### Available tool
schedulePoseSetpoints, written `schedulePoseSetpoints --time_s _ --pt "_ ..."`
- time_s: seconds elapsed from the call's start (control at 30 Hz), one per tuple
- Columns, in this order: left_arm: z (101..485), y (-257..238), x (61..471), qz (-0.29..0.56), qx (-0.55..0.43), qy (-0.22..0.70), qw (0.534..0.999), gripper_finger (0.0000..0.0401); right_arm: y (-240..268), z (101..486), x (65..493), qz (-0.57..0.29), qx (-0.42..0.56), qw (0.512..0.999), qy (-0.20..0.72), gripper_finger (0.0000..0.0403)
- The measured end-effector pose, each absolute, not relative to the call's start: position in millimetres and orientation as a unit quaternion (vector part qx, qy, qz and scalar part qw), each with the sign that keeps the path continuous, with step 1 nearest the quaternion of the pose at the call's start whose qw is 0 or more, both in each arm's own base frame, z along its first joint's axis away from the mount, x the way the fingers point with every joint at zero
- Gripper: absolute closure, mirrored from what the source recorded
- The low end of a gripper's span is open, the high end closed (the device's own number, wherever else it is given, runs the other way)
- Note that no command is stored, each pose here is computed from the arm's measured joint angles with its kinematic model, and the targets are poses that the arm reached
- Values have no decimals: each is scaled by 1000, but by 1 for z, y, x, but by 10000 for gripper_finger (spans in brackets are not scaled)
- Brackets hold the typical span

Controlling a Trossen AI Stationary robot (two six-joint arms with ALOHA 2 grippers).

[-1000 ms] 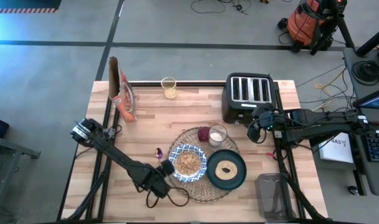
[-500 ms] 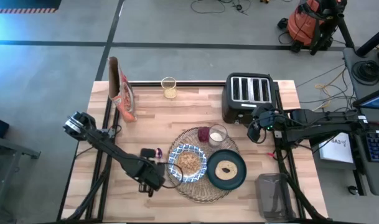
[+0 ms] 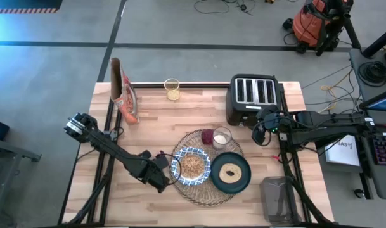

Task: Arrange a breakfast setting
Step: Put the violet spoon to the left of the white patterned bowl on the brown table mat

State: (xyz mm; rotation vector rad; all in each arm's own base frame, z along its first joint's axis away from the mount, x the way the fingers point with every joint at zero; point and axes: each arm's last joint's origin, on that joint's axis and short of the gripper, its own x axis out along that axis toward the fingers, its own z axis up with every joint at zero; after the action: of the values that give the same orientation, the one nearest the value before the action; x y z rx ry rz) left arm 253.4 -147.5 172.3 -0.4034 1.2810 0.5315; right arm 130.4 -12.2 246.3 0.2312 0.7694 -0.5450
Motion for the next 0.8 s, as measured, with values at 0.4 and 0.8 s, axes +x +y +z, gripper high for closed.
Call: schedulePoseSetpoints --time_s 0.4,0.8 --pt "172 -143 258 362 -292 488 739 256 -12 246 130 -262 111 884 370 142" --pt "147 -143 265 410 -291 478 720 246 -12 246 130 -262 111 884 370 142"
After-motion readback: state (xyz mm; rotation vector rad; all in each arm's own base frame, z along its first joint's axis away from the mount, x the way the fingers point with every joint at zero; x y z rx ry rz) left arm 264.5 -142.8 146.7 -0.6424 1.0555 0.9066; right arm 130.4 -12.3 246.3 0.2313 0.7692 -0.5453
